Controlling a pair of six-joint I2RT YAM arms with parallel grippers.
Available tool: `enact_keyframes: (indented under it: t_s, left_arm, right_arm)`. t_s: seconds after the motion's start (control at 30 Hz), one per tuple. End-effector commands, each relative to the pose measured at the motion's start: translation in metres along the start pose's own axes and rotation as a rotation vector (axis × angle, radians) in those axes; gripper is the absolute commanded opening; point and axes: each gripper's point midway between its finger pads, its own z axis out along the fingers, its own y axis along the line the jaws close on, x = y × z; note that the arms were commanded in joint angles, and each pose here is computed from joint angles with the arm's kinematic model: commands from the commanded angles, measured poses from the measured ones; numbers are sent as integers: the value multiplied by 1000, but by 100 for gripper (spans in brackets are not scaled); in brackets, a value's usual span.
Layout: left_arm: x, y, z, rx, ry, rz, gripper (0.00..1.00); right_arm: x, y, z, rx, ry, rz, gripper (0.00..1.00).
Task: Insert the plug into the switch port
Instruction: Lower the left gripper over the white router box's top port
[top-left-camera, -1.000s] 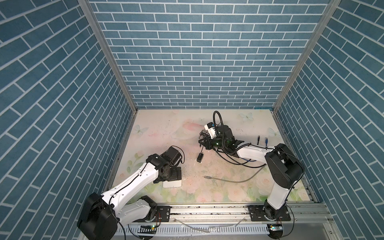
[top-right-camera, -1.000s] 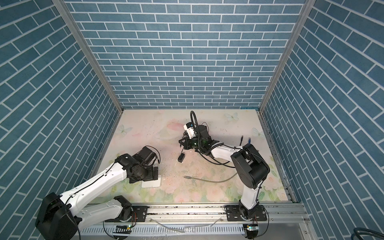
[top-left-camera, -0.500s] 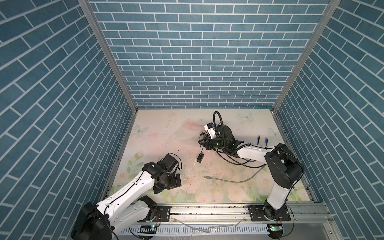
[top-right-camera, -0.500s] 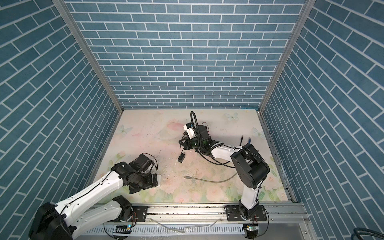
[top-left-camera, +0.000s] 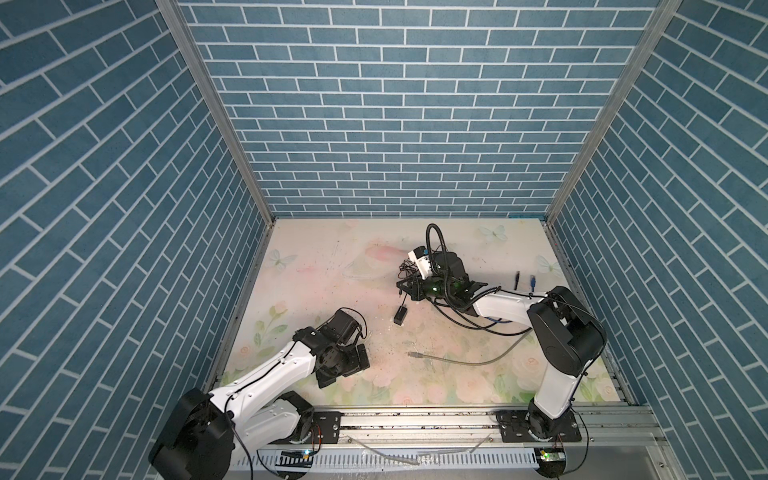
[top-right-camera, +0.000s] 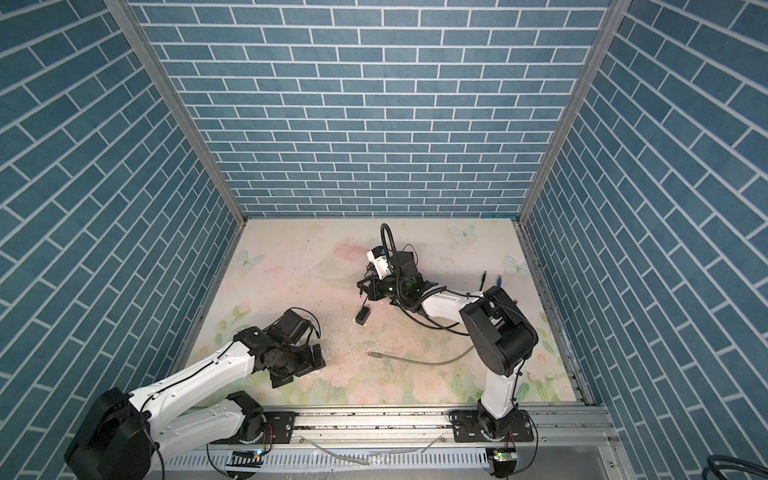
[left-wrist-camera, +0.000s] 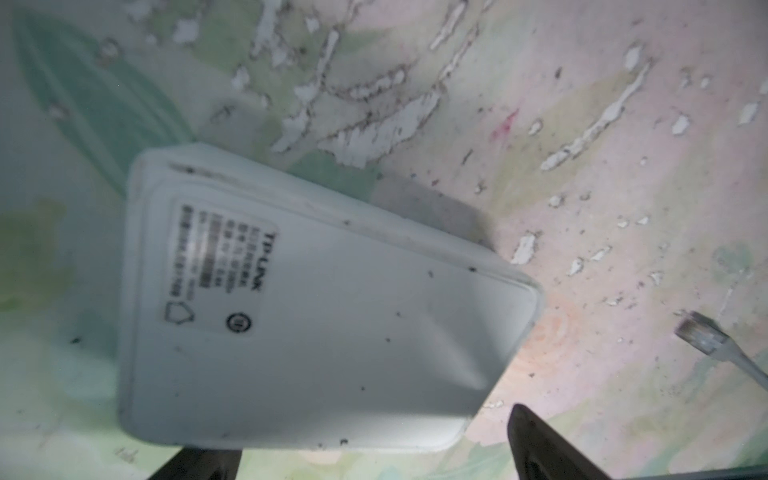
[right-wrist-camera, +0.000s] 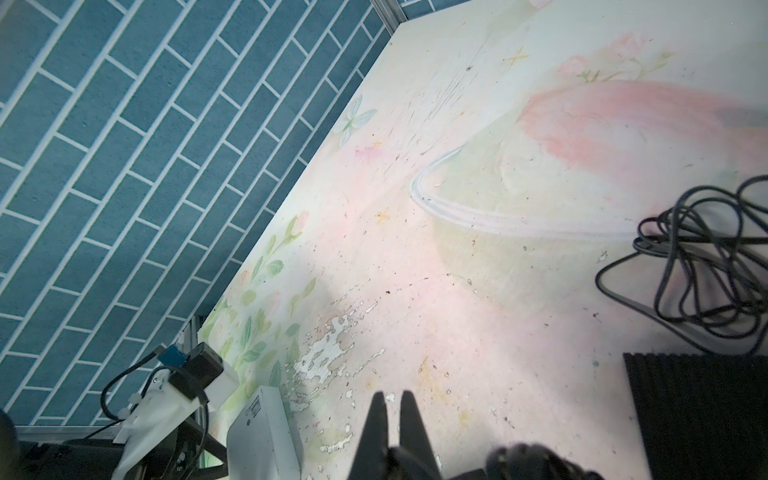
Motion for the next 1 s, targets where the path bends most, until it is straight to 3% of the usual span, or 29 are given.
enact_keyframes:
  t_s: [0.0, 0.33, 0.67, 0.97]
  left_arm:
    - [-19, 2, -2, -56, -82, 31, 100]
    - [-66, -24, -11, -76, -205, 131, 100]
    - [-101, -40, -3, -118, -229, 217, 100]
    - [-105, -59, 3, -78, -196, 319, 100]
  right_arm:
    - [7, -4, -1, 3, 20, -24, 0]
    - [10, -5, -2, 12, 29, -36, 0]
    - [10, -5, -5, 15, 27, -43, 0]
    - [10, -6, -7, 31, 29, -45, 0]
